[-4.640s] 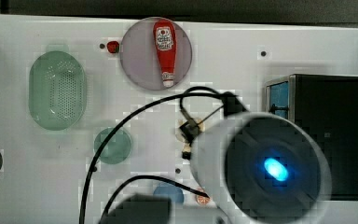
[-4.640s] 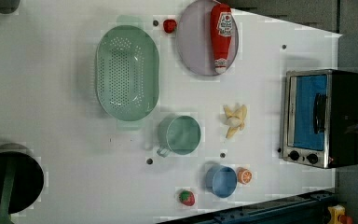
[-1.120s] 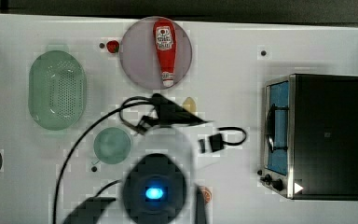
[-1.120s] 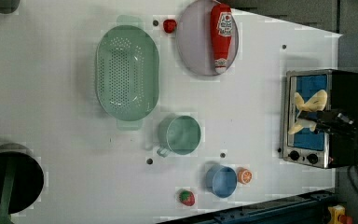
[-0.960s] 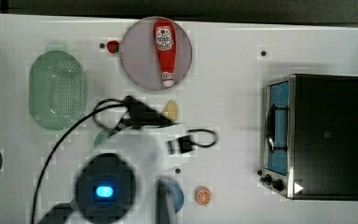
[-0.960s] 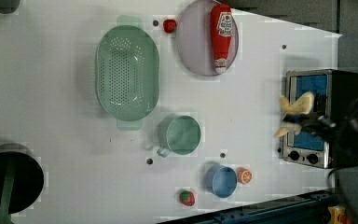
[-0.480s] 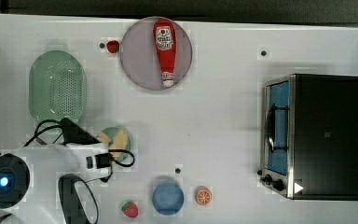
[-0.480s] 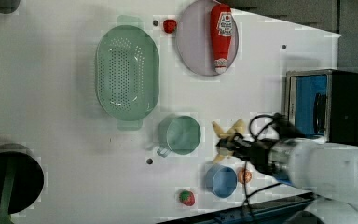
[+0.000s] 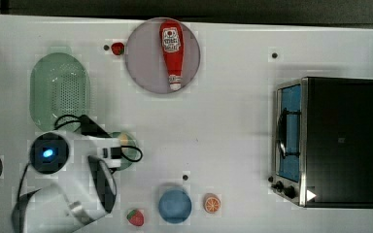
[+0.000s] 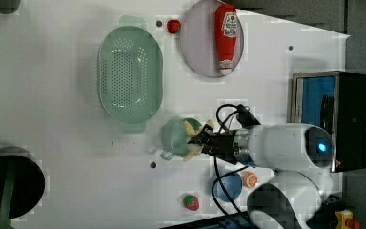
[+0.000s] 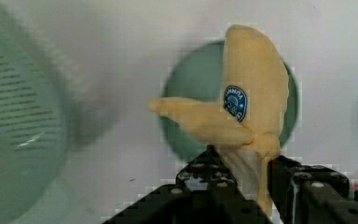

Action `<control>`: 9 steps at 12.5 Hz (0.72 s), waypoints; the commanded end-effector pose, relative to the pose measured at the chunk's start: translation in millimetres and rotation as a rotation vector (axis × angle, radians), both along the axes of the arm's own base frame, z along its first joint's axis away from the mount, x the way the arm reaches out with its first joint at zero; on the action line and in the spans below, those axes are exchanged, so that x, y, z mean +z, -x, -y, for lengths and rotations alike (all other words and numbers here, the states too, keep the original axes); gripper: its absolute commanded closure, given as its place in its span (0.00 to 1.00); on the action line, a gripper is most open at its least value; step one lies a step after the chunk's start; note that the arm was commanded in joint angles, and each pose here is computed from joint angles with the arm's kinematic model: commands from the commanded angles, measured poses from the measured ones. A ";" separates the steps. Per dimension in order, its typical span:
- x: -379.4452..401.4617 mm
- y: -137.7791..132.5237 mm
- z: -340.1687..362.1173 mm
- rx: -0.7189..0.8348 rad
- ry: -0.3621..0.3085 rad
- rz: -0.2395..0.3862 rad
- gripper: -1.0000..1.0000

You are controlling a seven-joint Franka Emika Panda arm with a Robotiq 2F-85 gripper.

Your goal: Pick Banana and place it in mug.

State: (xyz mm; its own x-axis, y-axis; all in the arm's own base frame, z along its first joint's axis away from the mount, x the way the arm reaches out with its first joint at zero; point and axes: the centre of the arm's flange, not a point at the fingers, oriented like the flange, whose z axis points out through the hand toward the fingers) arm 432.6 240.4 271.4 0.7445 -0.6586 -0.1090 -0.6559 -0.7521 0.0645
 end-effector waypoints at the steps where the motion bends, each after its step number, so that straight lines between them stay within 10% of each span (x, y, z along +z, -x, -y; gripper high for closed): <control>1: 3.1 -12.7 3.9 -0.071 -0.014 0.053 0.57; 6: 3.0 -15.4 8.8 -0.081 -0.018 0.068 0.00; 9: 20.6 -25.4 19.1 -0.109 -0.022 0.100 0.00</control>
State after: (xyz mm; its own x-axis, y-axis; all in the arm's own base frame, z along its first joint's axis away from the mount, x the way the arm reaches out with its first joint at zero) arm 445.5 224.5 266.3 0.7048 -0.7034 -0.0924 -0.7038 -0.7096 0.0338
